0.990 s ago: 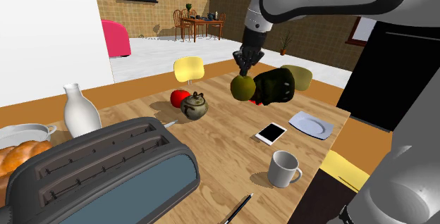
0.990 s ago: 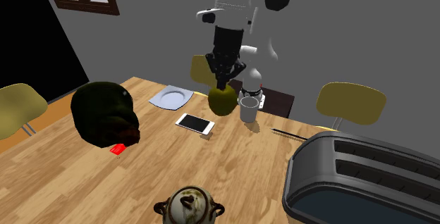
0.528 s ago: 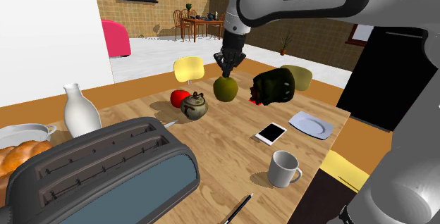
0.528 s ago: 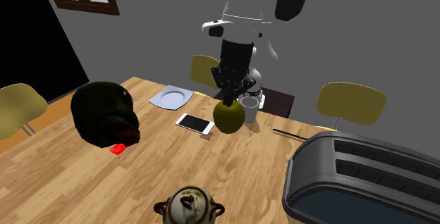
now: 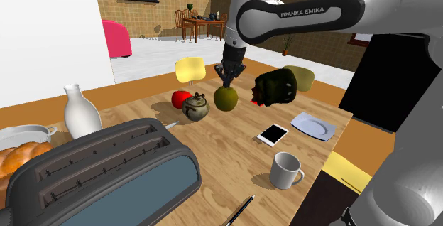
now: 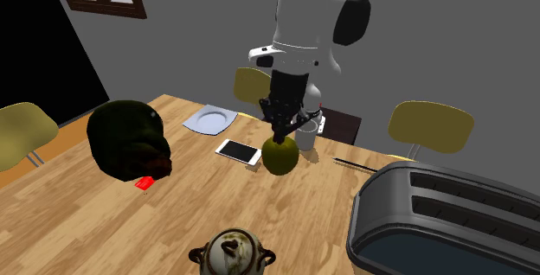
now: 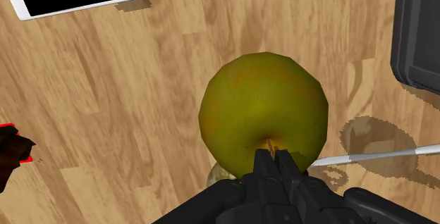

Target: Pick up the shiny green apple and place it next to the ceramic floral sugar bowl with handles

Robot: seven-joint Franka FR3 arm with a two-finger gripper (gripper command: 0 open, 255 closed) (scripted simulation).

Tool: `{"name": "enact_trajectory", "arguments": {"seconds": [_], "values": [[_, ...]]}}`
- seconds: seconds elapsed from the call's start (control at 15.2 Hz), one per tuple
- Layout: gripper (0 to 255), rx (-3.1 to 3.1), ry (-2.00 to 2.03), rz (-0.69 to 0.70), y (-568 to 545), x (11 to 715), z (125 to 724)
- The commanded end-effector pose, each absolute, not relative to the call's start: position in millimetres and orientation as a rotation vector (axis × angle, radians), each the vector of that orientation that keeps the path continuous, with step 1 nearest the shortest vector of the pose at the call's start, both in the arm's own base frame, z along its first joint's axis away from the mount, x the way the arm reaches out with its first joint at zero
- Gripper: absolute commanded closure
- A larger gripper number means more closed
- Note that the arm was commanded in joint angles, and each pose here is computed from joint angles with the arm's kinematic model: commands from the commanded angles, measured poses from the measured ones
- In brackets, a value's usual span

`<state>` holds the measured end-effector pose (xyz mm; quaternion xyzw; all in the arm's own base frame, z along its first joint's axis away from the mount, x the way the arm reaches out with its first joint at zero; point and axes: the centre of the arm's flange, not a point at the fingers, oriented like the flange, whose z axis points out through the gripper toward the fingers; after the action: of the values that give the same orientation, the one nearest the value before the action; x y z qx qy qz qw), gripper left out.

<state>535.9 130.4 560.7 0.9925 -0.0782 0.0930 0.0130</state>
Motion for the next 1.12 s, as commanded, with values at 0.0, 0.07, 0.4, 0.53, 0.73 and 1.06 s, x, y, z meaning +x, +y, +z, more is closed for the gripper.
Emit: {"name": "enact_trajectory", "arguments": {"seconds": [0.0, 0.07, 0.4, 0.53, 0.73, 1.06], "values": [[255, 3.093, -0.244, 0.291, 131.1, 535.9, 549.9], [255, 3.093, -0.244, 0.291, 131.1, 535.9, 544.6], [255, 3.093, -0.244, 0.291, 131.1, 535.9, 518.2], [255, 3.093, -0.244, 0.291, 131.1, 535.9, 507.7], [255, 3.093, -0.244, 0.291, 131.1, 535.9, 491.8], [255, 3.093, -0.244, 0.291, 131.1, 535.9, 465.4]]}}
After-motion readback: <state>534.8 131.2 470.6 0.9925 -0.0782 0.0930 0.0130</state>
